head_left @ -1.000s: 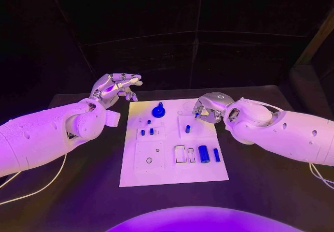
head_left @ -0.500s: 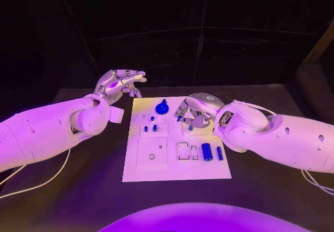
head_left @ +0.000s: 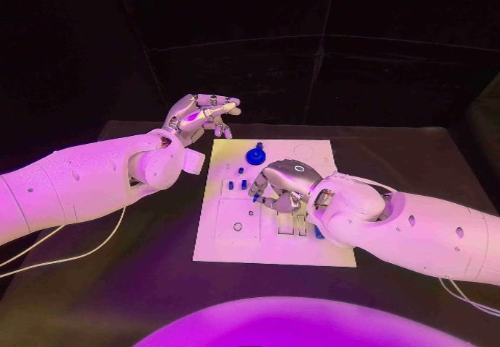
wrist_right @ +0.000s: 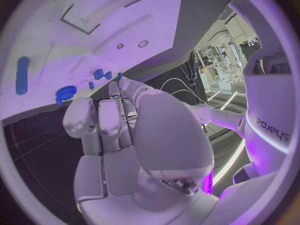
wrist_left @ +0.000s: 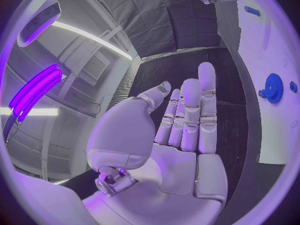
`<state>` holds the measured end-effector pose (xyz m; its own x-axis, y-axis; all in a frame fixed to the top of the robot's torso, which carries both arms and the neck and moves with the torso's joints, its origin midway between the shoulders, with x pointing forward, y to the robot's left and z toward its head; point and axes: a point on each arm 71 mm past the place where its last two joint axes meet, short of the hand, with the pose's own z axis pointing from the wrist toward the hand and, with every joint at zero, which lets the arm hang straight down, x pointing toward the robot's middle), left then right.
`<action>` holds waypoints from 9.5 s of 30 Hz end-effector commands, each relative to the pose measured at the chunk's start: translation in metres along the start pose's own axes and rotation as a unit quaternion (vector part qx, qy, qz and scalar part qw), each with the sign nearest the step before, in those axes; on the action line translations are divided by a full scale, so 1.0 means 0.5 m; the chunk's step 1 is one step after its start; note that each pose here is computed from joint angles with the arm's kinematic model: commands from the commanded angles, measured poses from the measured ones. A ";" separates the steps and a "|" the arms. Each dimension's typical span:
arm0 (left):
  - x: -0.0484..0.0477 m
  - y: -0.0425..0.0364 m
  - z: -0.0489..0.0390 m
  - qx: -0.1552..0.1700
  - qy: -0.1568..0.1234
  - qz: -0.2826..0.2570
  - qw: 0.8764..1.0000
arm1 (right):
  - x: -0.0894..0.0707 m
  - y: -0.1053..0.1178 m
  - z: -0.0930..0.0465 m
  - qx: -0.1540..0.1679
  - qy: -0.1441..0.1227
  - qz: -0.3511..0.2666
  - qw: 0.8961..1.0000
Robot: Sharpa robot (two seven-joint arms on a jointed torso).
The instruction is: Assemble the parts on the task board
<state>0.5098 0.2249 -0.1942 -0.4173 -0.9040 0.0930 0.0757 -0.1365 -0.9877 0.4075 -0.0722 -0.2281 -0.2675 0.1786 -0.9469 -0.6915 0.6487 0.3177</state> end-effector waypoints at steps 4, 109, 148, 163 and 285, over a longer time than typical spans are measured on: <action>0.015 -0.001 0.008 0.003 0.007 -0.006 1.000 | 0.024 -0.004 0.011 -0.009 0.023 -0.027 0.999; 0.009 0.005 0.016 -0.007 0.013 -0.009 1.000 | -0.082 -0.166 -0.075 0.141 0.074 -0.070 0.985; 0.010 0.006 0.018 -0.007 0.013 -0.009 1.000 | -0.066 -0.161 -0.034 0.132 0.091 -0.070 0.985; 0.008 0.006 0.018 -0.007 0.013 -0.009 1.000 | -0.072 -0.159 -0.036 0.134 0.068 -0.064 0.987; 0.013 0.010 0.025 -0.011 0.017 -0.011 1.000 | 0.045 0.069 0.028 -0.034 0.022 0.034 0.999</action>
<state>0.5185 0.2137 -0.1984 -0.4423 -0.8911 0.1020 0.0486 -0.1374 -0.9893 0.3870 -0.0343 -0.2474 -0.3814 0.1026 -0.9187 -0.7105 0.6032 0.3624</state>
